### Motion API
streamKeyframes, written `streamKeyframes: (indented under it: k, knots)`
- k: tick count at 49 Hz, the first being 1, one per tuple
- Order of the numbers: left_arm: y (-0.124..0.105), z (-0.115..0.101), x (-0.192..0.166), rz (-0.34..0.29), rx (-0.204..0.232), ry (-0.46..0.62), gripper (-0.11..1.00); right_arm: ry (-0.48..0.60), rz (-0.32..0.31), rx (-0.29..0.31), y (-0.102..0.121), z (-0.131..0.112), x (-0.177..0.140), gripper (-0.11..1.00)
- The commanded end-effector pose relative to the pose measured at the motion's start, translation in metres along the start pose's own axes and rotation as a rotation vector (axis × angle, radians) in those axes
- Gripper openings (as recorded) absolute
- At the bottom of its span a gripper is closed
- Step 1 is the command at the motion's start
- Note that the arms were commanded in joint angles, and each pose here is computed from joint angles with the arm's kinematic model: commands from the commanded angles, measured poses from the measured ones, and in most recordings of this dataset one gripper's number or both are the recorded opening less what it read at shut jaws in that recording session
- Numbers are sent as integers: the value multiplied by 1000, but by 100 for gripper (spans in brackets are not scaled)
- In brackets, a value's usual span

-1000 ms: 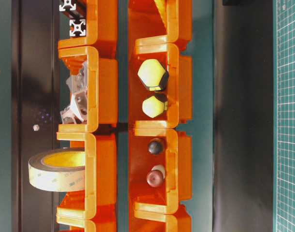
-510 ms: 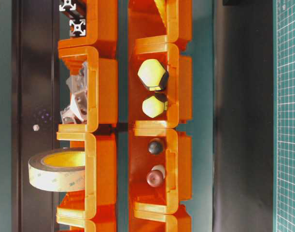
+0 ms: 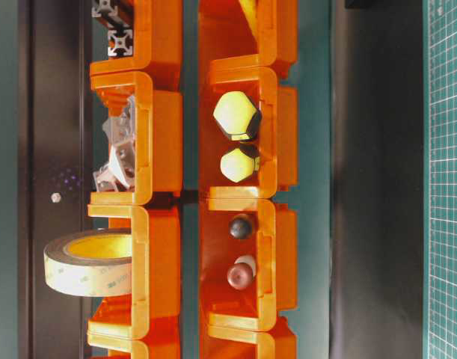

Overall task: Pick corner brachets from container rack with right arm.
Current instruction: 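Carry the held bracket with the right gripper over the green mat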

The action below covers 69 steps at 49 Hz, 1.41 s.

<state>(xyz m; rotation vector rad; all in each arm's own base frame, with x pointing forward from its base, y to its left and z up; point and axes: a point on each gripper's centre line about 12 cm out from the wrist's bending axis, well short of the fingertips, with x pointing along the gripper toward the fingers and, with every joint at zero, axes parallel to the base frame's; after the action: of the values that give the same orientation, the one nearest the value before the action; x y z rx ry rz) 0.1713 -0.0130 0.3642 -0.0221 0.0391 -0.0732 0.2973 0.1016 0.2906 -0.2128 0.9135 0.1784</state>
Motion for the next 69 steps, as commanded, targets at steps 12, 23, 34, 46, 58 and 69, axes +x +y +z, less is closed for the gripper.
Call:
streamKeyframes:
  k: [12,23,34,46,58,69]
  knots:
    - [-2,19,-1,-10,-2,-63,0,-48,53,5,19,-12,72,35]
    - [-3,19,-1,-14,-5,-63,0,19,18,-11,8,-19,120,35]
    - [-3,20,-1,-14,-3,-64,0,37,-27,-45,-3,-1,152,35]
    - [-3,19,-2,-14,-2,-64,0,70,-49,-66,-4,7,167,35]
    - [-3,20,-2,-14,-3,-66,0,64,-51,-60,-5,11,167,35]
    - [-3,20,-2,-14,-3,-66,0,56,-52,-56,-7,14,168,35]
